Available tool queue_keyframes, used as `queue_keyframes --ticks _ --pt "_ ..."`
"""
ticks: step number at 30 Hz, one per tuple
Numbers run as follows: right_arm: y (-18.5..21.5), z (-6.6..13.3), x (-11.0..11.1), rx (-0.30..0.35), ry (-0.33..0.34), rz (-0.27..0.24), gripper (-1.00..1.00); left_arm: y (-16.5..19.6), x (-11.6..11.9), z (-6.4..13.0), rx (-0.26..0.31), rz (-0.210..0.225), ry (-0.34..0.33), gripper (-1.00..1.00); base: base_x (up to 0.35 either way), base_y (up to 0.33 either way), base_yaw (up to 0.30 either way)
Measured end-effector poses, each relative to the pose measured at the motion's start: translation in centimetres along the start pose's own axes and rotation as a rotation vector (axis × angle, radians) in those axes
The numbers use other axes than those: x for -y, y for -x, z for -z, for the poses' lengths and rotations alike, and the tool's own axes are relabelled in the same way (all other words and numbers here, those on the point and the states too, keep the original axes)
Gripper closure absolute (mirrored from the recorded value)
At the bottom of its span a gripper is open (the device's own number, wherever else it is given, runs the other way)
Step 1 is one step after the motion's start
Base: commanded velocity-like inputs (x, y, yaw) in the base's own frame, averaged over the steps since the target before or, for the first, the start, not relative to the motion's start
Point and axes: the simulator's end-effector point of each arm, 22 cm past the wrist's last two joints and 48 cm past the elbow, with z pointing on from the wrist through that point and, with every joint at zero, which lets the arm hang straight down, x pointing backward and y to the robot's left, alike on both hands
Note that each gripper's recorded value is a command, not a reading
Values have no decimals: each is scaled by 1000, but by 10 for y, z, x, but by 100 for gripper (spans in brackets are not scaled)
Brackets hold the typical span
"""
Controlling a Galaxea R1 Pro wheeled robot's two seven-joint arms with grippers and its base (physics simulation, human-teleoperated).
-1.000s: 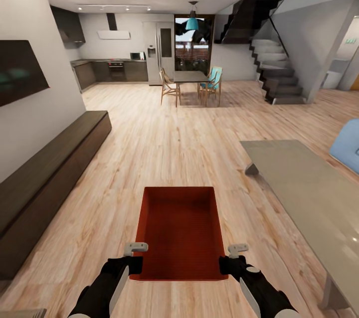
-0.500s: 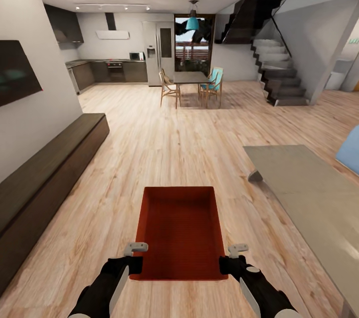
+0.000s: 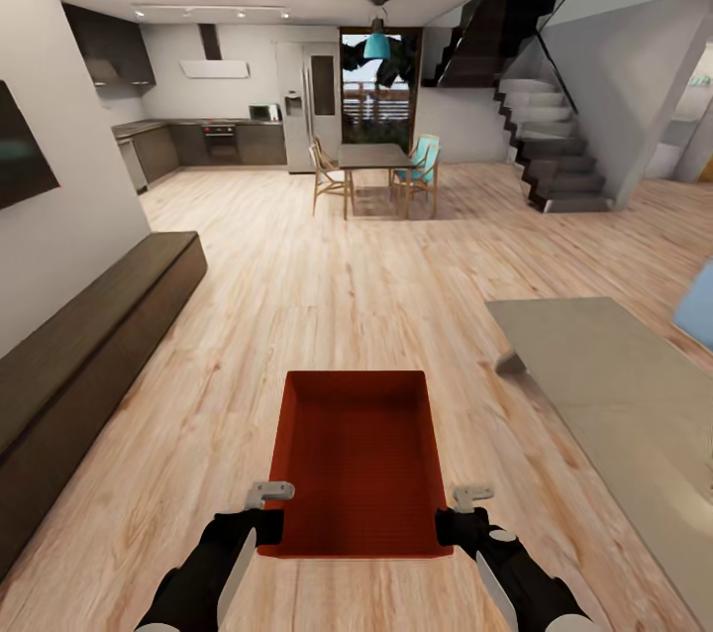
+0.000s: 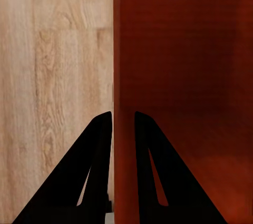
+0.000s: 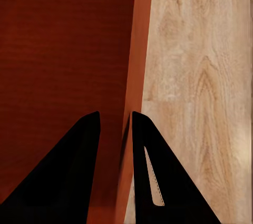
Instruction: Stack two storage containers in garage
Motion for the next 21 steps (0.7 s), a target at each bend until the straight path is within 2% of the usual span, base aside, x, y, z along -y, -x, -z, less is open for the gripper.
queue_keyframes --ticks 6,21 --pt "1 0 0 0 0 1 100 0 0 0 0 1 0 100 225 0 -81" --pt "10 4 0 16 0 5 100 7 0 5 17 3 -1 100 10 0 -2"
